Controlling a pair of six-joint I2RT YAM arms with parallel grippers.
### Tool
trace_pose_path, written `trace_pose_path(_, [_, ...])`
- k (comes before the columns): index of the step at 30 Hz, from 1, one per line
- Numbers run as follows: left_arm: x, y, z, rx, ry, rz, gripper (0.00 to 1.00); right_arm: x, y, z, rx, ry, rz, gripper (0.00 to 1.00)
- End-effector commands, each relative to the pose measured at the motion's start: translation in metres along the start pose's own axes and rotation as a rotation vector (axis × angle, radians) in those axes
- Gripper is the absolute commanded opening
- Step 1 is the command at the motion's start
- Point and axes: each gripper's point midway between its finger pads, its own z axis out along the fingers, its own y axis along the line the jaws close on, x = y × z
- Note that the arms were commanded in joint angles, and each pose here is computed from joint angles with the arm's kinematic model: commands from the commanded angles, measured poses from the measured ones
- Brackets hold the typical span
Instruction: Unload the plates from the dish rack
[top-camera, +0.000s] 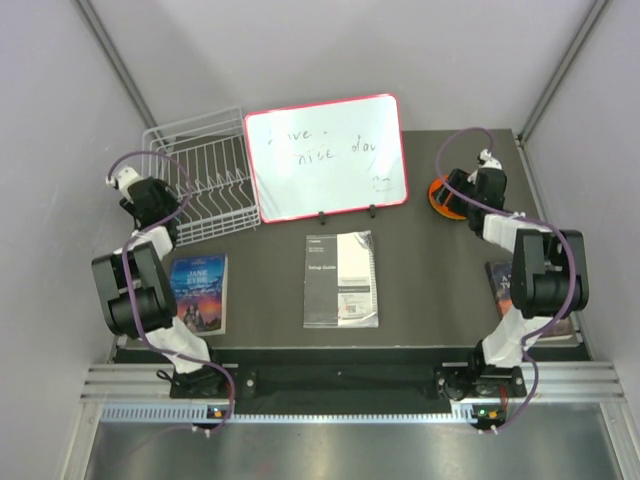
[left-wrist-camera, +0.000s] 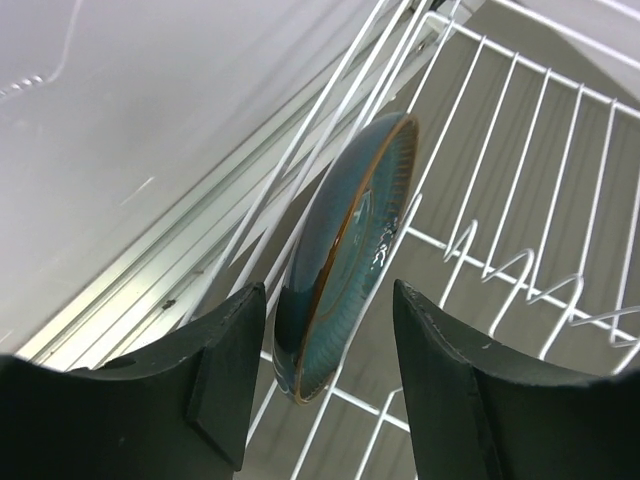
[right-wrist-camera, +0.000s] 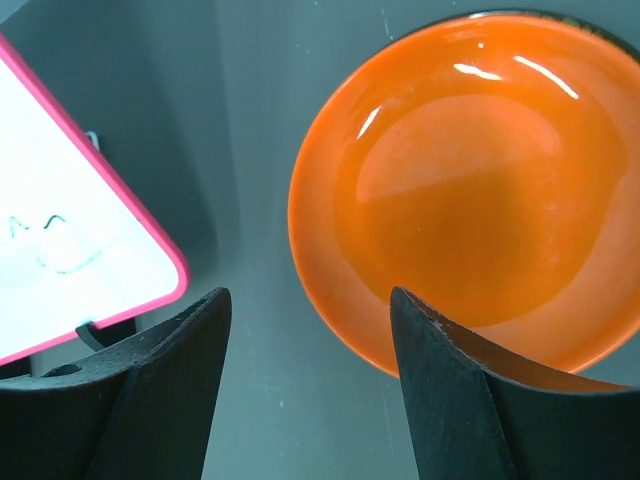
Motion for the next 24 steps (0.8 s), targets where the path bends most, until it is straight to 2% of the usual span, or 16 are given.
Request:
trace_pose_path(1, [-0.023, -0.007, 0.011, 0.016, -0.085, -0.003, 0.56, -0.024, 0.014, 0.008, -0.060, -0.055, -0.016, 0.64])
trace_pose_path(5, [-0.018, -0.006, 0.016, 0.010, -0.075, -0.001, 0.47, -0.023, 0.015, 0.012, -0.070, -0.050, -0.015, 0.63])
trace_pose_path(7, [-0.016, -0.006, 0.018, 0.012, -0.076, -0.001, 0.39, -0.022, 0.015, 0.013, -0.074, -0.045, -0.011, 0.63])
trace_pose_path(12, [-0.015, -0.007, 0.019, 0.017, -0.076, 0.000, 0.31, -0.021, 0.015, 0.017, -0.082, -0.036, -0.009, 0.62])
trace_pose_path(15, [-0.013, -0.008, 0.021, 0.022, -0.070, 0.008, 0.18, -0.019, 0.016, 0.019, -0.088, -0.030, -0.008, 0.62])
trace_pose_path(16, [-0.012, -0.007, 0.021, 0.023, -0.068, 0.009, 0.08, -0.019, 0.016, 0.019, -0.088, -0.030, -0.008, 0.62])
trace_pose_path(18, [-0.011, -0.009, 0.021, 0.028, -0.069, 0.011, 0.00, -0.019, 0.015, 0.020, -0.086, -0.029, -0.009, 0.62])
trace_pose_path(24, [-0.020, -0.015, 0.017, 0.060, -0.082, 0.020, 0.00, -0.017, 0.015, 0.022, -0.089, -0.021, -0.006, 0.62])
